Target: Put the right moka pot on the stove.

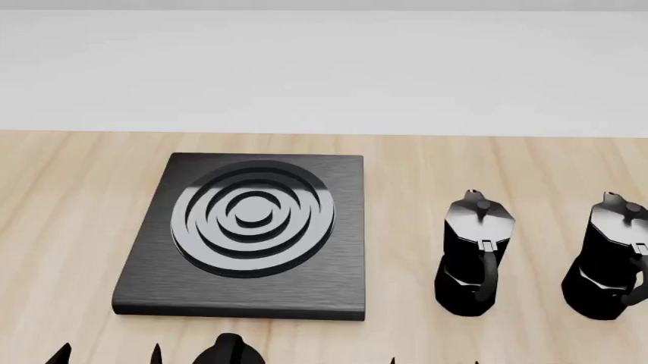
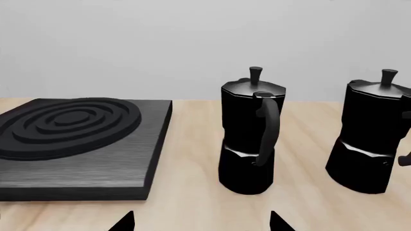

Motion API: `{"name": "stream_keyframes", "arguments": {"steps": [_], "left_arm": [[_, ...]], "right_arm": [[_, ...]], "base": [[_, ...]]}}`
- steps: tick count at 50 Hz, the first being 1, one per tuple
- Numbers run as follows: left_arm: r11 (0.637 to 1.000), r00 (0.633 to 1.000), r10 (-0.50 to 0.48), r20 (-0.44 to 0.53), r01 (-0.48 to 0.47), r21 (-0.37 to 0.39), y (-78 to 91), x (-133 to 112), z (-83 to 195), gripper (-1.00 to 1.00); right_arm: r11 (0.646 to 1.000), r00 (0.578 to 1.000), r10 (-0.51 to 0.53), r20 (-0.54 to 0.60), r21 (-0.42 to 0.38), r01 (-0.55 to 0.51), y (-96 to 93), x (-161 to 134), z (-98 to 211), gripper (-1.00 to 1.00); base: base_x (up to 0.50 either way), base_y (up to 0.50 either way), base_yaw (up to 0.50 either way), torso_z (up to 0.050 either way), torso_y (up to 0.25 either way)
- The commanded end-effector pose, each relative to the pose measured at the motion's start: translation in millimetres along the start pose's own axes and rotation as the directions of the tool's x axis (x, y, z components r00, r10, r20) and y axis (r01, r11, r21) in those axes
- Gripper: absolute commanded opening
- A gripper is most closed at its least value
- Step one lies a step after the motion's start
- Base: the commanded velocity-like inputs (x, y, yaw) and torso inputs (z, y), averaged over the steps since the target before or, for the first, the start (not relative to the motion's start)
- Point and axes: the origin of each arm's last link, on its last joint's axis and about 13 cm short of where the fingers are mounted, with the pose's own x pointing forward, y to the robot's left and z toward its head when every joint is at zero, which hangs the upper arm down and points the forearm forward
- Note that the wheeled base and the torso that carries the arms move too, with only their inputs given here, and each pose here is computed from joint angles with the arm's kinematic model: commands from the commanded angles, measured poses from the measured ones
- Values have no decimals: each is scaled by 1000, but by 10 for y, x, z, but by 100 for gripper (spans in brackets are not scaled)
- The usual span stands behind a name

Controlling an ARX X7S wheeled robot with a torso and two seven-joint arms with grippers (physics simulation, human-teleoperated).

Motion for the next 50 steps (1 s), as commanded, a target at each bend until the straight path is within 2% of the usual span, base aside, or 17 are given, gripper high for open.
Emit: {"name": "stream_keyframes", "arguments": {"steps": [1,7,13,17,23,25,26,27,29,50], "left_arm": [[1000,1000,-8,7,8,6,-5,-21,21,100],[1000,1000,-16,-9,16,5,7,-63,211,100],[999,998,-40,49,40,-3,30,-111,622,100],[999,995,-48,84,50,-19,48,-153,817,100],[999,993,-50,109,51,-12,71,-183,1042,100],[999,988,-54,143,54,5,77,-194,1117,100],[998,988,-58,144,58,2,82,-200,1152,100],[998,988,-51,143,56,-35,92,-194,1219,100],[998,986,-56,159,59,-13,96,-208,1261,100],[998,986,-56,159,59,-13,96,-209,1262,100]], "right_arm": [[1000,1000,6,8,-5,-6,0,-17,61,100],[1000,1000,0,12,-22,0,-21,-20,179,100],[1000,999,-13,35,-20,13,-59,-47,406,100],[1000,999,-13,52,-24,15,-71,-69,526,100],[999,998,-12,64,-36,15,-72,-99,677,100],[999,998,-9,67,-42,11,-71,-115,725,100],[999,998,-13,68,-43,15,-71,-118,738,100],[999,998,-17,68,-46,20,-69,-116,751,100],[999,998,-15,66,-43,18,-66,-113,764,100],[999,998,-15,66,-43,18,-66,-113,764,100]], "base": [[0,0,0,0,0],[0,0,0,0,0],[0,0,0,0,2],[0,0,0,0,0],[0,0,0,0,0],[0,0,0,0,0],[0,0,0,0,0],[0,0,0,0,0],[0,0,0,0,0],[0,0,0,0,0]]}}
